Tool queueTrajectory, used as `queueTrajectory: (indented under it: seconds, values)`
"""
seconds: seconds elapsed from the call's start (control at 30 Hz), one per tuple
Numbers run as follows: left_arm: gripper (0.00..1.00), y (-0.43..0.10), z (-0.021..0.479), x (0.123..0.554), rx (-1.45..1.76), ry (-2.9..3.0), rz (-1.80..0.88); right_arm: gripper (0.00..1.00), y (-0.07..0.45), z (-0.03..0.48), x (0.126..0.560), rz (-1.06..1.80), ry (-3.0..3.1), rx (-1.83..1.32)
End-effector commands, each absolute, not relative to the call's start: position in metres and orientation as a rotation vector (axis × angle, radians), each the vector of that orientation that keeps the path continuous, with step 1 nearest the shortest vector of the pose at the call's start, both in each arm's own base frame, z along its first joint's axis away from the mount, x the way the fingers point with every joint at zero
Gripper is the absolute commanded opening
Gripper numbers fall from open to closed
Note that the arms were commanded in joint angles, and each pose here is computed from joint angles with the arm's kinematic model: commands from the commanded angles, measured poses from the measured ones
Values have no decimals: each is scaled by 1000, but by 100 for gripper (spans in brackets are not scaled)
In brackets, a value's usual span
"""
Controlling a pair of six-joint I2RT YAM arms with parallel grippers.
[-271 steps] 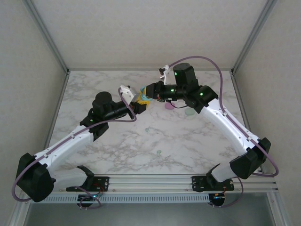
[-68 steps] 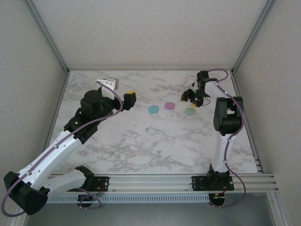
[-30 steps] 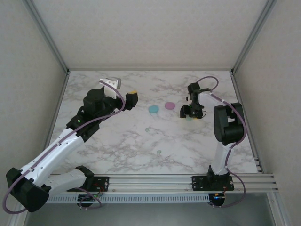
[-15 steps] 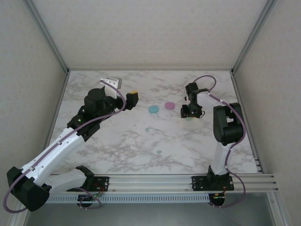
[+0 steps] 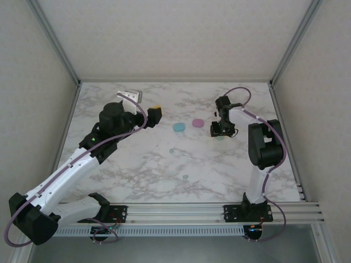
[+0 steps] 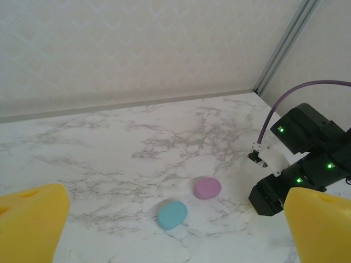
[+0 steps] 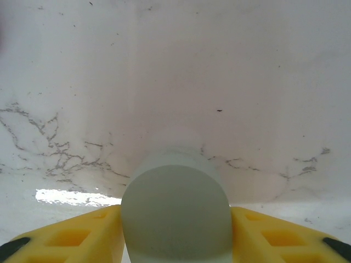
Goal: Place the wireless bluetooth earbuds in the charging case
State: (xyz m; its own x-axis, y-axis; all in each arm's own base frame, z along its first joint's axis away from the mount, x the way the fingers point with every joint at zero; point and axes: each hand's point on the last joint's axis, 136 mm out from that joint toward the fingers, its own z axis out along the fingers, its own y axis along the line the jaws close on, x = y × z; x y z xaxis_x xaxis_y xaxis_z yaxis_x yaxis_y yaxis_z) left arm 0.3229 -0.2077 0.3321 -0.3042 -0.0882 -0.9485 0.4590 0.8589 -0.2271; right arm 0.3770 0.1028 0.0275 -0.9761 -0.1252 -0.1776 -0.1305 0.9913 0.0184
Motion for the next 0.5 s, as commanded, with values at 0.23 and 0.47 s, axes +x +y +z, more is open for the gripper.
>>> queueTrajectory:
  seconds: [0.23, 0.47]
  values:
    - [100, -206, 349, 325, 257, 1779, -574, 51, 100, 16, 368, 4, 2987, -225]
    - [100, -206, 345, 327, 247, 1798, -571, 47, 101, 16, 368, 13, 2984, -230]
